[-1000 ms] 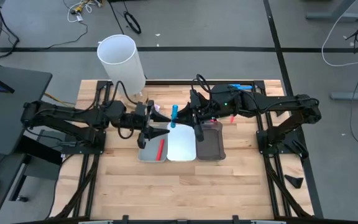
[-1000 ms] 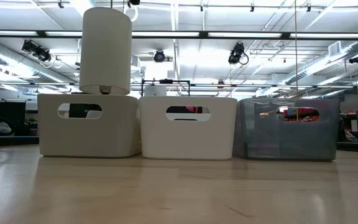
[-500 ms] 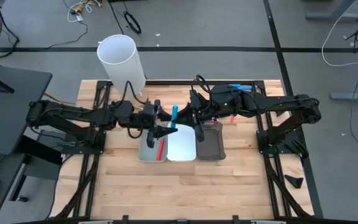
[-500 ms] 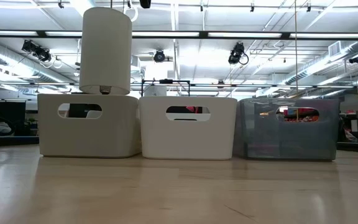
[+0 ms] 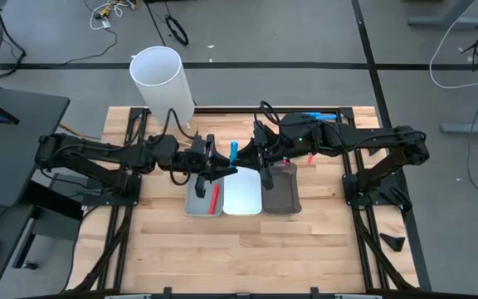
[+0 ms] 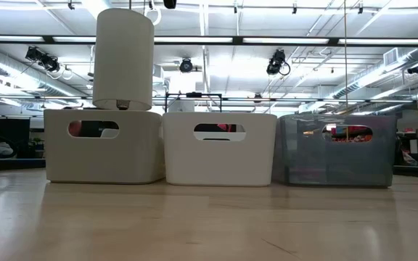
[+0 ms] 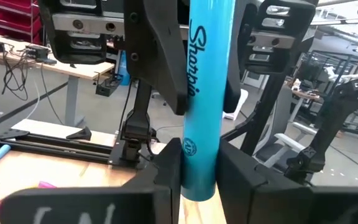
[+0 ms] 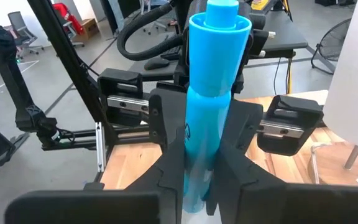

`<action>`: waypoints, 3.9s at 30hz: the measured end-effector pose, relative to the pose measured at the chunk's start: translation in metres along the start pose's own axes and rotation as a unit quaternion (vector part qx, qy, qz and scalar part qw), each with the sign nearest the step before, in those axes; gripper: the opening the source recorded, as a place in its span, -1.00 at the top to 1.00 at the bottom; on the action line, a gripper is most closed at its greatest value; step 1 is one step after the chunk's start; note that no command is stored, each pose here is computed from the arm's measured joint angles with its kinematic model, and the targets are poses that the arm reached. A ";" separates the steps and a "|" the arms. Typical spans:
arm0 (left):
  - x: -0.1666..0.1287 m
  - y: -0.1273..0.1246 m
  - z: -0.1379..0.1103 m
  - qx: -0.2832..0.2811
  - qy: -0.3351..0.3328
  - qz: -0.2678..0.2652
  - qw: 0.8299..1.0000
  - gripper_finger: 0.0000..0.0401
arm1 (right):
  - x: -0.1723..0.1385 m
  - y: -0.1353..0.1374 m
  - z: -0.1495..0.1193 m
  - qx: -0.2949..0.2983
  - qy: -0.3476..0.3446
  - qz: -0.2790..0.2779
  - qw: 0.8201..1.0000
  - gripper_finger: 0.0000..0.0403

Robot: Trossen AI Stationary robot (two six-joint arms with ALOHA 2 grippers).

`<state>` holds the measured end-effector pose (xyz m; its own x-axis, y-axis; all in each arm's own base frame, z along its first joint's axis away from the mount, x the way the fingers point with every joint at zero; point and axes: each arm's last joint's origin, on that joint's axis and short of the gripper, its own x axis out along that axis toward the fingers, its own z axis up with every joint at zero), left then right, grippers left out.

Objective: Pick & Place Markers
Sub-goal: Put the top blue marker into the gray bin, then put the bottom blue marker into the gray bin

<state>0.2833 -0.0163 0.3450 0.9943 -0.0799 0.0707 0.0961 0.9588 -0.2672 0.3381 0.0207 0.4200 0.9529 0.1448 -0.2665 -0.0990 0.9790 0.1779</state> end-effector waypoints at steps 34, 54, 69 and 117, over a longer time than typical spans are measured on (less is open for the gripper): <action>-0.008 0.010 -0.033 -0.403 0.118 0.149 0.895 0.62 | -0.051 -0.016 -0.012 -0.023 0.130 -0.031 0.991 0.34; -0.034 0.016 -0.070 -0.549 0.271 0.314 0.726 0.62 | -0.058 -0.014 -0.011 -0.075 0.133 -0.025 0.988 0.35; -0.062 0.019 -0.087 -0.547 0.345 0.445 0.620 0.62 | -0.058 -0.014 -0.011 -0.086 0.133 -0.023 0.987 0.35; -0.020 0.036 -0.162 -0.523 0.380 0.529 0.550 0.23 | -0.059 -0.015 -0.016 -0.093 0.159 -0.022 0.983 0.35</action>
<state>0.2741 -0.0242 0.1778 0.2128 -0.1000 -0.9720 -0.9759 -0.0707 -0.2064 0.2787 0.0000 0.4182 0.8228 0.1098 -0.5576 -0.1379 0.9904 -0.0083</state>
